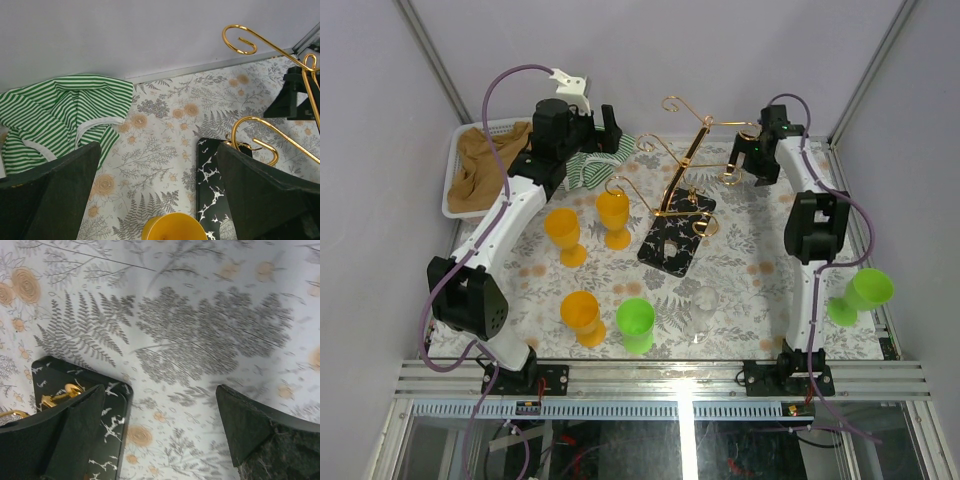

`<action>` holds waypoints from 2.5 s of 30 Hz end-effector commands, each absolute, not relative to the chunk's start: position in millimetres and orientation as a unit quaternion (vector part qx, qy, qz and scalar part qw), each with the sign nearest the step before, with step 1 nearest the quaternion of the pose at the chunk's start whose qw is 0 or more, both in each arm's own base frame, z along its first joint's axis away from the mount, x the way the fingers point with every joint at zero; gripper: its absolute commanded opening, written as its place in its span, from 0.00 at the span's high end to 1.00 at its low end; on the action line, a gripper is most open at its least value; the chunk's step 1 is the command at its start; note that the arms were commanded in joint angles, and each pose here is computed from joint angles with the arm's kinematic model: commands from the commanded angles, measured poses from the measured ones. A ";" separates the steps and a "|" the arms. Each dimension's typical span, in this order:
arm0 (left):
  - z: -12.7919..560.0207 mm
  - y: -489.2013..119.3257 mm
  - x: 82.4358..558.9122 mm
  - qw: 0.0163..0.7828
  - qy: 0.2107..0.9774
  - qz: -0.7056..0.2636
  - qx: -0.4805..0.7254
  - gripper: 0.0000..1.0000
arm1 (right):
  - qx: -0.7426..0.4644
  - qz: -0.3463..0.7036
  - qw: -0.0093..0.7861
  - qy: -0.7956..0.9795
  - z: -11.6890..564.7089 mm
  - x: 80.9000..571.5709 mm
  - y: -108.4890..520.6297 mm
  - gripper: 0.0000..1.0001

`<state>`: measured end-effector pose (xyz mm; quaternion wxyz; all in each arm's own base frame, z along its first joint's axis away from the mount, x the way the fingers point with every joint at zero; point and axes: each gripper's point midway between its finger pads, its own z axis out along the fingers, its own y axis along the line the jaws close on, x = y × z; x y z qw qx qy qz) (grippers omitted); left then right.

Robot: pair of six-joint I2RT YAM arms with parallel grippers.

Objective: Place the wine glass upside down on the wine glass rack
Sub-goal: Move the wine rack to the center of the board, then pick up the wine glass at the center of the board.

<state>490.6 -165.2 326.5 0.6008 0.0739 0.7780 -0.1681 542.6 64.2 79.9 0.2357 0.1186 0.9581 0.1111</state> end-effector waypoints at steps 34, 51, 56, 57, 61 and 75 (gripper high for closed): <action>253.0 -106.3 450.2 0.416 0.893 -0.167 0.038 0.00 | 0.110 0.018 0.417 0.902 289.3 423.8 -39.4 0.00; 193.5 -142.2 425.3 0.336 0.926 -0.158 0.068 0.00 | 0.100 0.007 0.436 0.894 288.1 417.5 -41.6 0.00; 190.1 -135.2 430.3 0.328 0.933 -0.137 0.046 0.00 | 0.099 0.003 0.440 0.892 290.1 416.2 -43.0 0.00; 192.0 -137.4 431.2 0.328 0.933 -0.142 0.048 0.00 | 0.098 0.002 0.441 0.892 290.6 416.2 -42.8 0.00; 194.6 -141.3 436.6 0.329 0.931 -0.152 0.042 0.00 | 0.099 -0.002 0.441 0.892 290.9 416.1 -44.5 0.00; 193.0 -138.6 437.2 0.318 0.923 -0.217 0.019 0.03 | 0.096 -0.012 0.442 0.892 291.0 415.7 -47.7 0.00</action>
